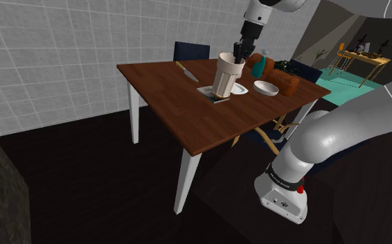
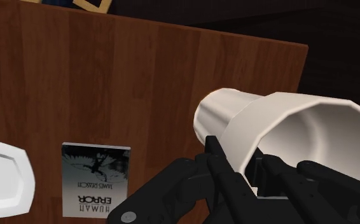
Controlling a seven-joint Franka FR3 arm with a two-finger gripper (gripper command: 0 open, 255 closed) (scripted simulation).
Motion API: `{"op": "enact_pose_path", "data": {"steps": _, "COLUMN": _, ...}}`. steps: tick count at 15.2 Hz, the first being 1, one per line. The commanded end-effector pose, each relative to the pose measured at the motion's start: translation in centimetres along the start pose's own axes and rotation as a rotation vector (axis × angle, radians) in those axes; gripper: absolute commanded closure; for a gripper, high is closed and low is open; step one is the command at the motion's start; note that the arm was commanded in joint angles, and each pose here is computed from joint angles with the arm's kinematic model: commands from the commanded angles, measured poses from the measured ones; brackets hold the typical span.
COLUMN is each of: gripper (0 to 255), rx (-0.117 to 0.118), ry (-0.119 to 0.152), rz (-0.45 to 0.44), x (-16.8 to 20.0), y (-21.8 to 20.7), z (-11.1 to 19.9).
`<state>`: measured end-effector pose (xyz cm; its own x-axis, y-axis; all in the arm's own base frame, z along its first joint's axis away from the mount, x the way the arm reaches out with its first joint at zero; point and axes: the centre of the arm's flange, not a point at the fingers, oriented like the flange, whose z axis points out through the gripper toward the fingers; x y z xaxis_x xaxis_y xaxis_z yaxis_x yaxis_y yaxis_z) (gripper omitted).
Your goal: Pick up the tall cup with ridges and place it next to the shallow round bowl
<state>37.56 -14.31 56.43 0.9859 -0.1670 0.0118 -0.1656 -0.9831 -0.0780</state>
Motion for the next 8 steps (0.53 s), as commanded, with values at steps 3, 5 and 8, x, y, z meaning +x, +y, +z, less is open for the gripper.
{"op": "enact_pose_path", "data": {"steps": 3, "gripper": 255, "rx": 0.0, "ry": 0.0, "rz": 0.0, "x": 0.1, "y": -0.2, "z": -2.2}}
{"op": "enact_pose_path", "data": {"steps": 5, "gripper": 255, "rx": 0.0, "ry": 0.0, "rz": 0.0, "x": 0.1, "y": -0.3, "z": -3.2}}
{"op": "enact_pose_path", "data": {"steps": 8, "gripper": 255, "rx": 0.0, "ry": 0.0, "rz": 0.0, "x": 0.1, "y": -0.4, "z": -4.8}}
